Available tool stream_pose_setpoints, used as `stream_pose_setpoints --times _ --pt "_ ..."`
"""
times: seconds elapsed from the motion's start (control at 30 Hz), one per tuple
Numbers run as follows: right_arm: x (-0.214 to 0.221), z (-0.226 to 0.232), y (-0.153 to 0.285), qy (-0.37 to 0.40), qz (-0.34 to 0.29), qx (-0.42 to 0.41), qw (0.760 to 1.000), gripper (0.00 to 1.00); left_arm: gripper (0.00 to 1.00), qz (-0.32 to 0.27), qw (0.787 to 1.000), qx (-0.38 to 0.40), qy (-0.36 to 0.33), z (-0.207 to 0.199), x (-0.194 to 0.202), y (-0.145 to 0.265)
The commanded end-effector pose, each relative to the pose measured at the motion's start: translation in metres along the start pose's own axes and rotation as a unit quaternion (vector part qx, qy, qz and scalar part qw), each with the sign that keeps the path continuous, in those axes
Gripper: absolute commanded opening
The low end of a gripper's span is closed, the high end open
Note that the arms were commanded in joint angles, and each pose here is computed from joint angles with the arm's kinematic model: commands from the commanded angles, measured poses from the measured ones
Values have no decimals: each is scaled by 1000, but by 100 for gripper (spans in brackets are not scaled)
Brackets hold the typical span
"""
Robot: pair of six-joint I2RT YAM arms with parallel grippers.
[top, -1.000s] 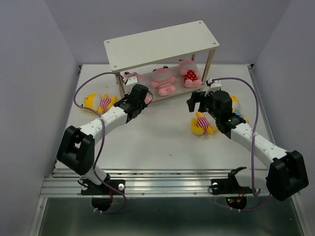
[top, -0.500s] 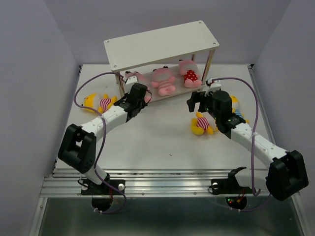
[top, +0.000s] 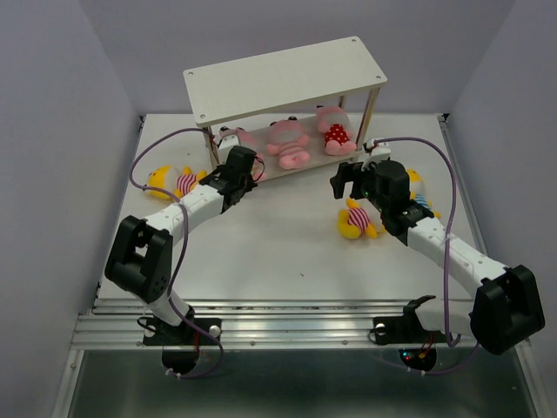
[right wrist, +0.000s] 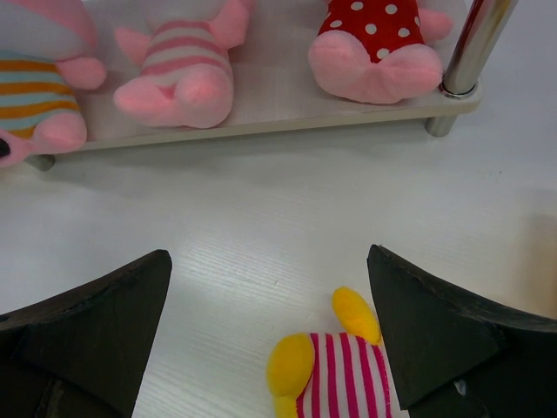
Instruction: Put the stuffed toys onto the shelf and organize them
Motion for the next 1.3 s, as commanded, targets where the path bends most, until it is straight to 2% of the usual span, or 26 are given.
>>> stream_pose_setpoints --times 0.0,0.2,0.37,0.8,0.97,1.17,1.27 --pt "1 -3 -2 5 -9 7 1000 100 4 -13 1000 9 10 -6 -10 -1" --pt "1 -4 -2 5 -9 8 1000 100 7 -6 1000 10 8 -6 -8 -4" --pt "1 -3 -2 5 -8 7 1000 100 23 -14 1000 7 16 -5 -12 -2" --pt "3 1 -4 1 -3 -10 1000 100 50 -26 999 -9 22 -4 -20 4" --pt "3 2 -5 1 -2 -15 1000 100 57 -30 999 -3 25 -6 -25 12" --pt "3 3 -4 0 -3 -19 1000 100 59 -31 999 9 28 -6 -29 22" --pt "0 5 -2 6 -9 -32 999 100 67 -24 999 25 28 -7 -30 29"
Point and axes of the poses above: each gripper's point midway between its finger pads, its own y axis back along the fingers, its own z axis along the line the jaws close on, x = y × z, the point moved 7 cm from there along y, back along the fingers, and after that the axes turned 11 degrees about y, right-handed, at the moved point
